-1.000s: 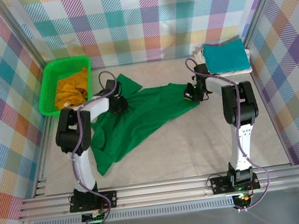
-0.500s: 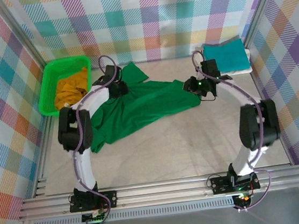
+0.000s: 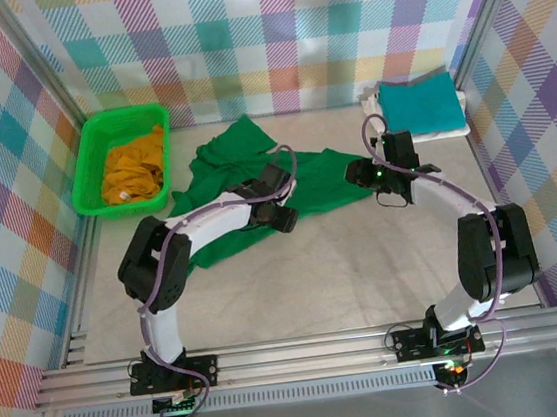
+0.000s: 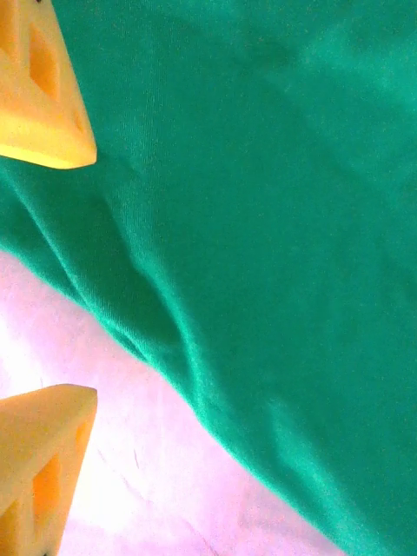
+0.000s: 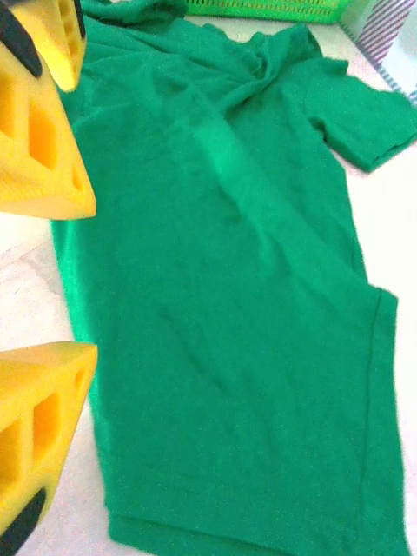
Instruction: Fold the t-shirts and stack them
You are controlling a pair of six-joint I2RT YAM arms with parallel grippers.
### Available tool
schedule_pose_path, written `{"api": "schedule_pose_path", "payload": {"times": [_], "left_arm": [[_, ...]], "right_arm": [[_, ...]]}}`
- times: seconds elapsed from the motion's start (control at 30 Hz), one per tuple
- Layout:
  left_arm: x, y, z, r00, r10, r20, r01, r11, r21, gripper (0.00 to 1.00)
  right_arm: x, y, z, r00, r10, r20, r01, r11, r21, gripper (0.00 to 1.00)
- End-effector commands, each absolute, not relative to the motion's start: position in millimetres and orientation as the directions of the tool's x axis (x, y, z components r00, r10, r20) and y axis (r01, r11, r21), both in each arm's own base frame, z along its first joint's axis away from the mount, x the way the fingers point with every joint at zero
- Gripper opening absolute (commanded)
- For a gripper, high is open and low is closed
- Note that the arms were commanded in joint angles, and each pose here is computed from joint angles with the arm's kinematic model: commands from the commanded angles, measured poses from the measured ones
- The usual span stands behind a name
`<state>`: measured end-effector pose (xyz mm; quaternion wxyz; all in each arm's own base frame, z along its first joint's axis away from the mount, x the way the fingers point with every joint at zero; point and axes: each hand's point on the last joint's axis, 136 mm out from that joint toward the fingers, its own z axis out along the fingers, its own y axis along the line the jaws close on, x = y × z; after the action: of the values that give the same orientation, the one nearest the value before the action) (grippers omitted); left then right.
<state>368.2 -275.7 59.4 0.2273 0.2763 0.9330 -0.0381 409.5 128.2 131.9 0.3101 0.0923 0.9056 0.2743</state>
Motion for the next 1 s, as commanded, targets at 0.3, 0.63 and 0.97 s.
{"api": "schedule_pose_path", "payload": {"times": [0.3,0.63,0.97], "left_arm": [[395,-271,23,-0.712,0.62,-0.329,0.581,0.784,0.221,0.61],[410,-273,55,-0.736,0.559,-0.381,0.527,0.827,0.197,0.0],[352,-302,171,-0.774,0.523,-0.357,0.607,0.774,-0.181,0.0]], "right_arm": [[409,126,161,-0.733,0.327,-0.596,-0.068,0.837,0.543,0.48],[403,119,163,-0.727,0.327,-0.604,-0.05,0.851,0.522,0.51],[375,123,153,-0.8,0.299,-0.52,-0.033,0.844,0.535,0.51]]}}
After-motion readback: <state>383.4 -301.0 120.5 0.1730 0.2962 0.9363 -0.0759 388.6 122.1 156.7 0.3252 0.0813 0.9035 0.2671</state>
